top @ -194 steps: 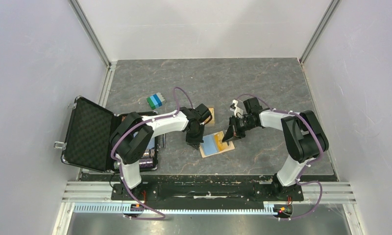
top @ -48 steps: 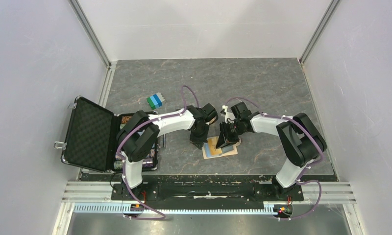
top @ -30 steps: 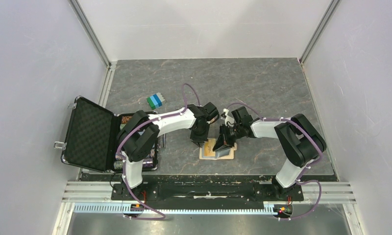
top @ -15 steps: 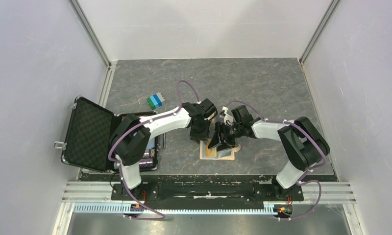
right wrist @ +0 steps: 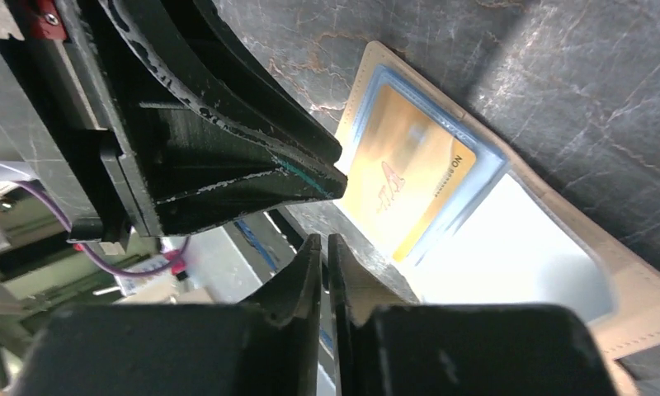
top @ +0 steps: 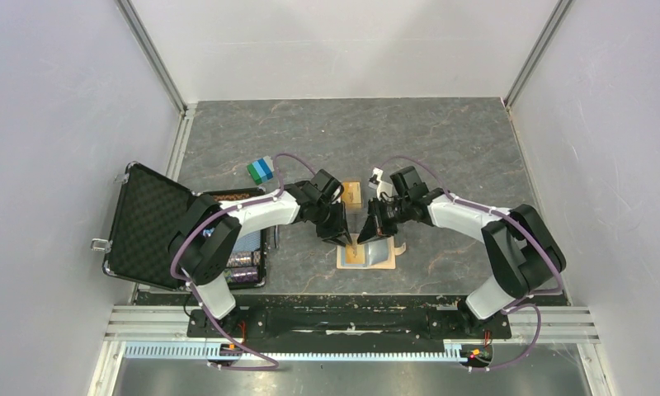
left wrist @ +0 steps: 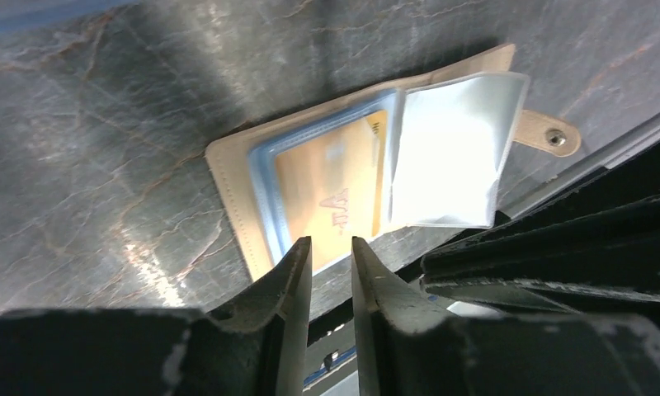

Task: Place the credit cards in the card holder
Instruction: Insert the credit card into the card holder.

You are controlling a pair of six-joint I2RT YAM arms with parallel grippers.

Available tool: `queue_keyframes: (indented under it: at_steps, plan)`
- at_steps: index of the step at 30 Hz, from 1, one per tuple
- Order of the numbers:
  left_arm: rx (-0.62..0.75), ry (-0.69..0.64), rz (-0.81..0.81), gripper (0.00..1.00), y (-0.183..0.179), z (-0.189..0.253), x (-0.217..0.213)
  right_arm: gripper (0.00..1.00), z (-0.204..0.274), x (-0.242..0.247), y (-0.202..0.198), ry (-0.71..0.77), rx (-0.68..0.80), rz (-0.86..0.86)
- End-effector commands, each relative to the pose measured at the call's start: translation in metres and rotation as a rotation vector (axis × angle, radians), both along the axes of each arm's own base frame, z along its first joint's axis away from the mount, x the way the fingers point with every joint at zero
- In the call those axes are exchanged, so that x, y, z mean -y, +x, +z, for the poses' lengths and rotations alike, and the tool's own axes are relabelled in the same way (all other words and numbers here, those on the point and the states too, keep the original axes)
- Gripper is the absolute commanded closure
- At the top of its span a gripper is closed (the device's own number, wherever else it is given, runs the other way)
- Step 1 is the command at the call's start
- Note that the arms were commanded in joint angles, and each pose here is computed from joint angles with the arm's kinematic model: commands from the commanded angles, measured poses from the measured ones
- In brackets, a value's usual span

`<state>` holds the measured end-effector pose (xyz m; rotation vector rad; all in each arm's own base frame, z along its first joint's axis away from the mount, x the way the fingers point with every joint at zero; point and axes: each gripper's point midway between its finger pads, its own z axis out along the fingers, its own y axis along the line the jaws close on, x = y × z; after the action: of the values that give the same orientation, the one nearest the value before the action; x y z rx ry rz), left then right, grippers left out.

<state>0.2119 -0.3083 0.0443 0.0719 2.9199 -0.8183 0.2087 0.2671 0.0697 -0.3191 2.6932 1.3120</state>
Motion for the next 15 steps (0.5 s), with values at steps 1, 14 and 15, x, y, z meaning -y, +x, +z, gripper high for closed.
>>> queue_keyframes:
  at_steps: [1, 14, 15]
  plan:
    - [0.018, -0.135, 0.018, 0.7, 0.007, 0.022, 0.023, 0.95, 0.006, 0.004, 0.01, -0.047, 0.069, 0.027]
    - [0.021, -0.018, 0.019, 0.64, 0.011, -0.003, 0.011, 1.0, -0.044, 0.015, 0.003, -0.146, 0.016, 0.079]
    - [0.023, -0.011, 0.017, 0.64, 0.012, -0.004, 0.01, 1.0, -0.047, 0.016, 0.002, -0.151, 0.009, 0.081]
